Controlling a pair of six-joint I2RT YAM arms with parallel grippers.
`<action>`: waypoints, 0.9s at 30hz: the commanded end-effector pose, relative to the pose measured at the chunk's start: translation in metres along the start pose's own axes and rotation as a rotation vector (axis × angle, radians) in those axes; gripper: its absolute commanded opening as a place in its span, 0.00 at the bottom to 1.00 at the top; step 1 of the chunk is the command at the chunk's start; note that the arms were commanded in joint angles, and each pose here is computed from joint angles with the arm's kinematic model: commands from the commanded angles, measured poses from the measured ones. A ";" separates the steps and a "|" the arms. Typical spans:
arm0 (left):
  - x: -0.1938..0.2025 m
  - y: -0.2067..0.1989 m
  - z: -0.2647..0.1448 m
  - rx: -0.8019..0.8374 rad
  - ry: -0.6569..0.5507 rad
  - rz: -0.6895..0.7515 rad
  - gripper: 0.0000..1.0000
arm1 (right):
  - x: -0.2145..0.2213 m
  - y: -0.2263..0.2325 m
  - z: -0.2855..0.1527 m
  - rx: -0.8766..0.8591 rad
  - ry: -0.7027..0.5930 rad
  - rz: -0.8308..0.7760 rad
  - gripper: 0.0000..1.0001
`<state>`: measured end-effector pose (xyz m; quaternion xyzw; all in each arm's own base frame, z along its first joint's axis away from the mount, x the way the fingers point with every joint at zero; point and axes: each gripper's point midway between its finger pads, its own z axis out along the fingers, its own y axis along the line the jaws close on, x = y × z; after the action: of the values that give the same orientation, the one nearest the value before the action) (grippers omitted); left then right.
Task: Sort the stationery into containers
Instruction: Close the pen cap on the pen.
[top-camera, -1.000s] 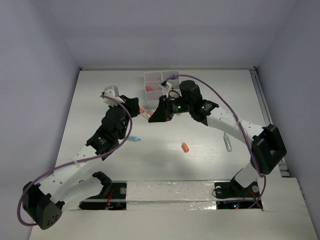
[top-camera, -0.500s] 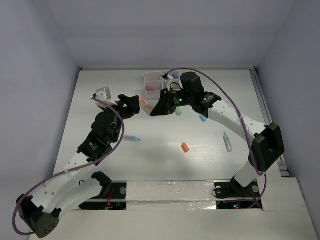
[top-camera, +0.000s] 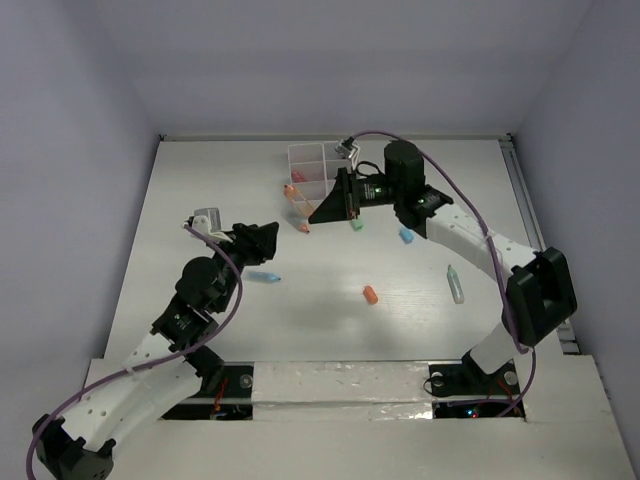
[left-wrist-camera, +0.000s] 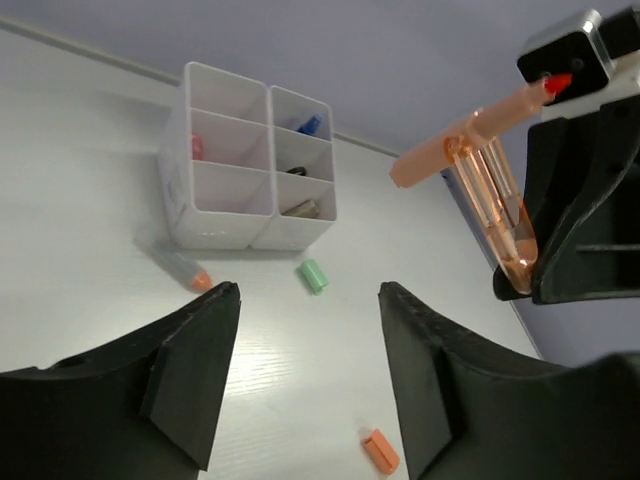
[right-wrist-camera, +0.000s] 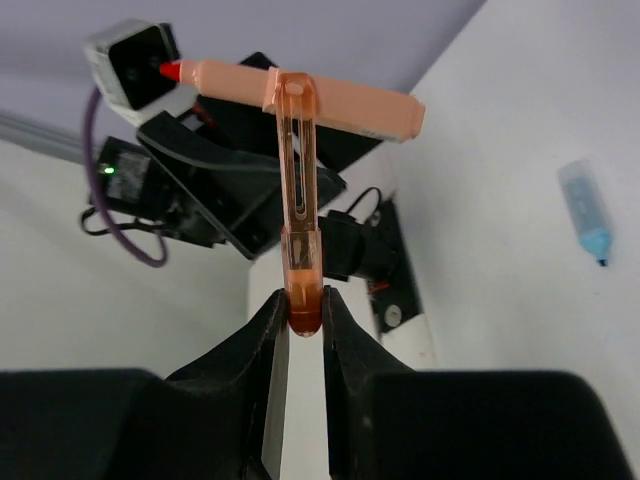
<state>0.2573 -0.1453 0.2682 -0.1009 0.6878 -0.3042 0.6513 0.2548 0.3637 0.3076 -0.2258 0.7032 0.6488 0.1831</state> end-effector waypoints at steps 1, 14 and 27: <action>-0.027 -0.047 -0.002 0.232 -0.098 -0.010 0.57 | -0.007 0.066 -0.014 -0.169 -0.027 -0.039 0.00; -0.049 -0.092 -0.011 0.456 -0.185 -0.011 0.58 | -0.003 0.098 -0.030 -0.218 -0.099 -0.001 0.00; -0.055 -0.121 -0.014 0.558 -0.189 0.028 0.57 | 0.006 0.112 -0.029 -0.251 -0.097 -0.003 0.00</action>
<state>0.2302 -0.2057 0.3432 0.0444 0.5636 -0.4444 0.6949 0.2021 0.3450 0.3766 -0.1911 0.6386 0.7281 0.1599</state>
